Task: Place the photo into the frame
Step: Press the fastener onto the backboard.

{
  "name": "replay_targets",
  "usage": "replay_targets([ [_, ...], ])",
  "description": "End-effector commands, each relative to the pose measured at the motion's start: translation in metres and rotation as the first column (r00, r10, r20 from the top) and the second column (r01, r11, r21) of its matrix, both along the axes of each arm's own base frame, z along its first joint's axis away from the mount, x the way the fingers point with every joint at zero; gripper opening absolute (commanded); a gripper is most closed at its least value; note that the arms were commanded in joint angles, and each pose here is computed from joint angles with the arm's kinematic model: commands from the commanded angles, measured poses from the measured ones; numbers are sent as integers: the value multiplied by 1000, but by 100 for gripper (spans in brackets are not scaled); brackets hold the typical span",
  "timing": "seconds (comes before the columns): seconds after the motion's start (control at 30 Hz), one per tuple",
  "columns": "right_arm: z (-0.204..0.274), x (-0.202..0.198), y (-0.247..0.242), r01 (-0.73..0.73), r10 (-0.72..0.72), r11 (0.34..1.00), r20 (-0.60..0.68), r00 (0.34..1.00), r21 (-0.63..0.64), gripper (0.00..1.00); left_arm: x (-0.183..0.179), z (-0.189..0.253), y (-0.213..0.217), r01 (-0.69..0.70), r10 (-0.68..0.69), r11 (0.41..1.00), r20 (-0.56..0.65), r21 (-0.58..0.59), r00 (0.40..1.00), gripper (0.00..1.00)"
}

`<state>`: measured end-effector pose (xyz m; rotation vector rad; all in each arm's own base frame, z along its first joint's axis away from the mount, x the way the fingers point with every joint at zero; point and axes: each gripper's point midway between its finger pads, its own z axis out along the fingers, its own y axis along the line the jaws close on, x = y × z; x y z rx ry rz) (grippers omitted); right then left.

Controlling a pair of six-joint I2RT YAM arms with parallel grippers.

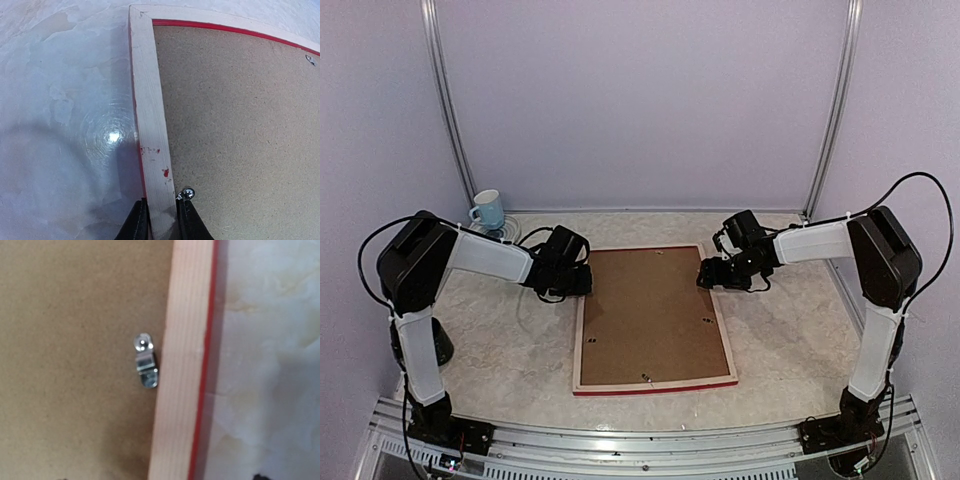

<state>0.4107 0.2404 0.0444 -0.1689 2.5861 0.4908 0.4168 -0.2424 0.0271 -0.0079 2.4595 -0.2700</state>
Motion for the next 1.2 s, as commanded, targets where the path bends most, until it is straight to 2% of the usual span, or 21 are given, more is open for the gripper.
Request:
replay_targets([
  [0.0, 14, 3, -1, 8, -9, 1000, 31, 999, 30, 79, -14, -16, 21, -29, 34, 996, -57, 84, 998, 18],
  [0.2, 14, 3, 0, 7, -8, 1000, 31, 999, 31, 79, -13, -15, 21, -36, 40, 996, -45, 85, 998, 17],
  [0.4, 13, 3, 1, 4, -4, 999, 27, 1000, 33, 79, -10, -18, 20, -48, 52, 995, -38, 91, 998, 11],
  [0.5, 13, 3, 1, 3, -4, 999, 27, 1000, 32, 79, -10, -20, 23, -62, 66, 992, -32, 110, 997, 12],
  [0.67, 13, 3, 0, 2, -3, 1000, 29, 1000, 31, 79, -11, -11, 25, -74, 75, 992, -7, 103, 997, 38],
  [0.7, 13, 3, 1, 1, -2, 1000, 27, 1000, 31, 79, -11, -8, 25, -75, 75, 992, 0, 102, 997, 41],
  [0.93, 13, 3, 1, 0, -1, 999, 27, 1000, 33, 79, -5, 23, 17, -66, 63, 996, 65, 53, 996, 47],
  [1.17, 13, 3, 1, -1, 0, 999, 28, 1000, 33, 79, 7, 66, 9, -40, 38, 999, 161, 9, 986, 65],
])
